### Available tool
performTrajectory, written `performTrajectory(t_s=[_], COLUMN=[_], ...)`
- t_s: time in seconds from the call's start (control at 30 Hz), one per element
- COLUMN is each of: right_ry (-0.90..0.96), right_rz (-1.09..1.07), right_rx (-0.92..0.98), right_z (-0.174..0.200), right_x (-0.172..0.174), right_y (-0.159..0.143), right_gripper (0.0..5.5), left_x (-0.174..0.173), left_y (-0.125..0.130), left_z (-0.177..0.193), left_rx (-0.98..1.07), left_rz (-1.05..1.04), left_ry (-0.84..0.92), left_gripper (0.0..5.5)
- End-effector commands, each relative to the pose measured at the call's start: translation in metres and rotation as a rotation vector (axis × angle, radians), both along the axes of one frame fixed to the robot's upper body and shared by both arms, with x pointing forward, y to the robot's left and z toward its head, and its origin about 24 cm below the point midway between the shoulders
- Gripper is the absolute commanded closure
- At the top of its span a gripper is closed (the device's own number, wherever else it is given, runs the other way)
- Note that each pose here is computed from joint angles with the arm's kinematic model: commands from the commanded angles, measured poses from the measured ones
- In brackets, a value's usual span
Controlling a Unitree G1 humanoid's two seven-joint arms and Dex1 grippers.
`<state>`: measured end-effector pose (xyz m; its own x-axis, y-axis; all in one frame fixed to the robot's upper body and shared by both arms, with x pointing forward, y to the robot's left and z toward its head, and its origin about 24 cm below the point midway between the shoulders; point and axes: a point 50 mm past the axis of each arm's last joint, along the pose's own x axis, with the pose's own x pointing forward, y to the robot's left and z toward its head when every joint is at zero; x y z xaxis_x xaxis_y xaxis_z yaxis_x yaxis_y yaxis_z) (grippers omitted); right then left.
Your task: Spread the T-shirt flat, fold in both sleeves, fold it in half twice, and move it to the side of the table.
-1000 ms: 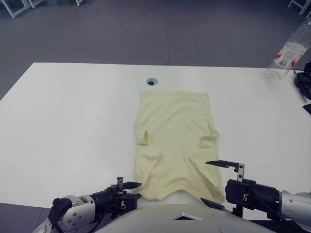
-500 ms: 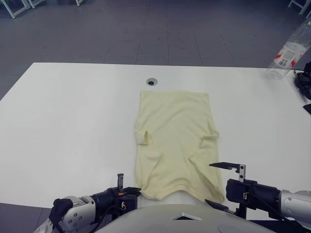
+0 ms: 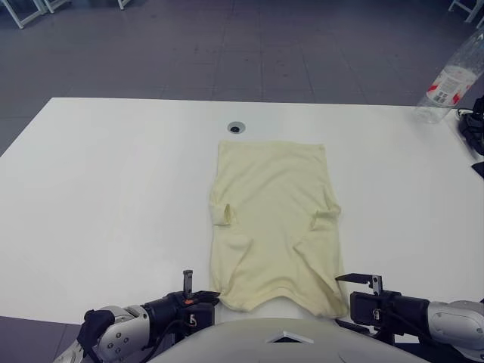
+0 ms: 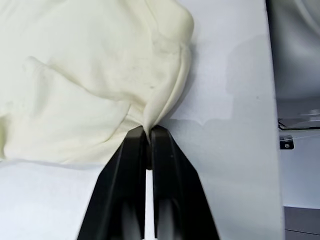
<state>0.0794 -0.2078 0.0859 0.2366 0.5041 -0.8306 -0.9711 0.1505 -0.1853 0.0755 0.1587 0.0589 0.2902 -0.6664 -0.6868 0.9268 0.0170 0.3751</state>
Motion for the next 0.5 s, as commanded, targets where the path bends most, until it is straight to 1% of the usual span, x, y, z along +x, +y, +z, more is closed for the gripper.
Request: performTrajectory(t_s=[0.03,0.2,0.23,0.27,0.5], right_ry=[0.007,0.011,0.012,0.013,0.010], right_rz=[0.008,0.011,0.012,0.013,0.019], right_rx=[-0.015,-0.014,-0.015,-0.016,-0.008], right_z=[-0.0015,-0.0013,-0.0011,-0.0010,-0.0003], right_x=[0.0013,0.0009,0.0006,0.0002,0.0007], right_y=[-0.0014,-0.0014,-0.0016,-0.0018,-0.0014], right_gripper=[2.13,3.01,3.07,3.32,4.50], left_x=[-0.0025,-0.0024,-0.0024,-0.0024,-0.0012], left_y=[-0.0016,-0.0018,-0.0018,-0.0018,-0.0012], left_z=[-0.0006,0.0000,0.0003,0.0005,0.0017], left_rx=[0.015,0.016,0.016,0.016,0.018], left_rz=[-0.012,-0.011,-0.011,-0.010,-0.010], left_ry=[0.005,0.003,0.003,0.002,0.000], left_gripper=[5.50,5.50,5.50,5.50,5.50])
